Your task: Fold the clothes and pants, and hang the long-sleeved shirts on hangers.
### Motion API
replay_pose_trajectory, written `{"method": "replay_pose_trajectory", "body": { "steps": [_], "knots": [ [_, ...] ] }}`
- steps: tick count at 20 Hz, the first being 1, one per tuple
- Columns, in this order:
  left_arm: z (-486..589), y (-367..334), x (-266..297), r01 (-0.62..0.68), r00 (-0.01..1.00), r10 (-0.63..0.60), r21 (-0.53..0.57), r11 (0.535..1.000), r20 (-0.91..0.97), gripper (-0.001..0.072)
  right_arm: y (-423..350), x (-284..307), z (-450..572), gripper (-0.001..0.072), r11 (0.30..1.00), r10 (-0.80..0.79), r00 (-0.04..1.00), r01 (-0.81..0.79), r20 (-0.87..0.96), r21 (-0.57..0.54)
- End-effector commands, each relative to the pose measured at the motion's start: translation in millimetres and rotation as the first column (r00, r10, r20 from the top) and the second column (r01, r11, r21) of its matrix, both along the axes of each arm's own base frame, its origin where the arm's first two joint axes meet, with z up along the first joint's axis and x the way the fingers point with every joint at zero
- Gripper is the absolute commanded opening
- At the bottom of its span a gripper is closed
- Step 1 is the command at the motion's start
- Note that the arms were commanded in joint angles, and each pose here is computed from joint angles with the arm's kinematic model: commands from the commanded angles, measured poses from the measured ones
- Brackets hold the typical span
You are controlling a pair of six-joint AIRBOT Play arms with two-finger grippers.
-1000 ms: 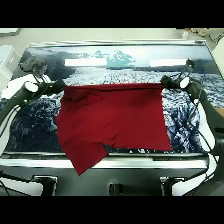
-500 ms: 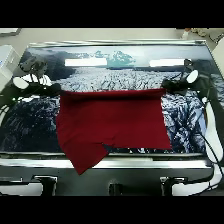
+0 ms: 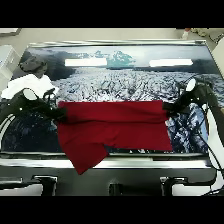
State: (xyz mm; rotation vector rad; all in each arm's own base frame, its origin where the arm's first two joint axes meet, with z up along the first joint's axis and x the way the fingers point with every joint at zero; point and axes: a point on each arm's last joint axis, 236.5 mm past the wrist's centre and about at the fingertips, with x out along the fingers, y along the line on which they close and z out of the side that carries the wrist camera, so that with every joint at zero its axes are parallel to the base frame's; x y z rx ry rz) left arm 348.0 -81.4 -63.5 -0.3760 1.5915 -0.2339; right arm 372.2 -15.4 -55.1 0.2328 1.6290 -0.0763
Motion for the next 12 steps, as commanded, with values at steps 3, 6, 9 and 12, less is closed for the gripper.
{"method": "replay_pose_trajectory", "body": {
  "steps": [3, 6, 9, 12],
  "knots": [
    [-19, 7, -27, 0.013, 0.996, -0.009, 0.045, 0.999, -0.084, 0.0023, 1, -21, -20, 0.0036, 1.000, 0.000, 0.994, 0.000, -0.107, 0.006],
    [-20, 12, -23, -0.001, 0.997, 0.005, 0.054, 0.999, -0.073, 0.0023, 0, -8, -22, 0.0036, 1.000, -0.014, 0.998, 0.014, -0.055, -0.002],
    [-21, 13, -21, -0.003, 0.998, 0.006, 0.057, 0.998, -0.060, 0.0023, 2, -7, -24, 0.0036, 0.999, -0.035, 0.998, 0.035, -0.056, 0.006],
    [-21, 21, -18, -0.018, 0.998, 0.022, 0.065, 0.998, -0.053, 0.0048, 2, -10, -25, 0.0046, 0.999, -0.033, 0.997, 0.034, -0.068, 0.006]
  ]
}}
